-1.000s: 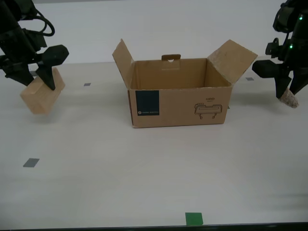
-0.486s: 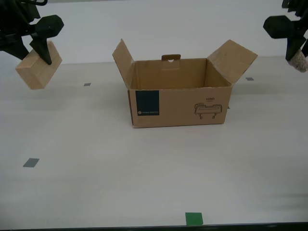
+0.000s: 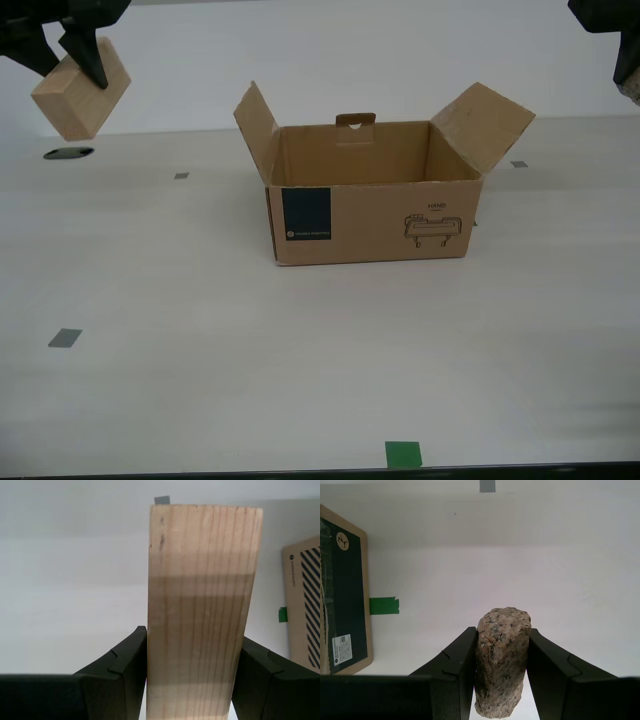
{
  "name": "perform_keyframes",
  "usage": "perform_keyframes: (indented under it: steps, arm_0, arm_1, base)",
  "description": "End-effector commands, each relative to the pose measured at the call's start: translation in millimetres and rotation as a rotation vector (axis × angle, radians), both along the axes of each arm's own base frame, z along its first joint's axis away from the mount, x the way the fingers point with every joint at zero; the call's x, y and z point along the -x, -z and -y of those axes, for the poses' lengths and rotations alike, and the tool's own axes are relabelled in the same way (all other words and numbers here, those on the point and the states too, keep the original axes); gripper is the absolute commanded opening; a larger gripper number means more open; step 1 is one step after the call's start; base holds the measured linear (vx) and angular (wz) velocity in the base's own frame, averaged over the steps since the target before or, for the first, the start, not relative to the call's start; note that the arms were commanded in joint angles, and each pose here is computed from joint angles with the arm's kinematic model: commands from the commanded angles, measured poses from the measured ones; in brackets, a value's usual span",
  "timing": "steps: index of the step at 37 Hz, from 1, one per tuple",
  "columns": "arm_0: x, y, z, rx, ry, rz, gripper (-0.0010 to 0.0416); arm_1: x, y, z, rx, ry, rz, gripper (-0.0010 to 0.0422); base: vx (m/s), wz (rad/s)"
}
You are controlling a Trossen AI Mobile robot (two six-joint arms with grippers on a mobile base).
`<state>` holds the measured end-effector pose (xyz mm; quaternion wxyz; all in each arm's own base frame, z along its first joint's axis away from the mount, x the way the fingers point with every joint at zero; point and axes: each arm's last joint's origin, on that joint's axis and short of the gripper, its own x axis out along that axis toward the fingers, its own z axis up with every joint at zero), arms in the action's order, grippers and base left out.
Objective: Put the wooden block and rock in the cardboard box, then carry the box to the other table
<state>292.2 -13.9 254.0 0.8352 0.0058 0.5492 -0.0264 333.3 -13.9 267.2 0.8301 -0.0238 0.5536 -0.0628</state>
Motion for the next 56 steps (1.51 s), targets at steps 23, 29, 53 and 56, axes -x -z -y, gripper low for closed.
perform_keyframes:
  steps: [23,29,53,56]
  arm_0:
    - [-1,-53,-5,0.007,-0.021,0.102,-0.0001]
    - [2,-68,-9,0.007,-0.034,0.15,-0.0001]
    - [11,-98,-48,-0.077,-0.199,0.273,-0.0001]
    - [12,-100,-54,-0.082,-0.22,0.289,-0.0001]
  arm_1:
    - [-1,-54,59,0.005,0.209,0.144,-0.0001]
    - [0,-67,73,0.014,0.246,0.188,-0.0001]
    - [6,-98,130,0.205,0.48,0.388,-0.0001]
    - [6,-100,134,0.212,0.492,0.414,-0.0001]
  base:
    - [0.0,0.0]
    - [0.0,0.0]
    - [0.0,0.0]
    - [0.0,0.0]
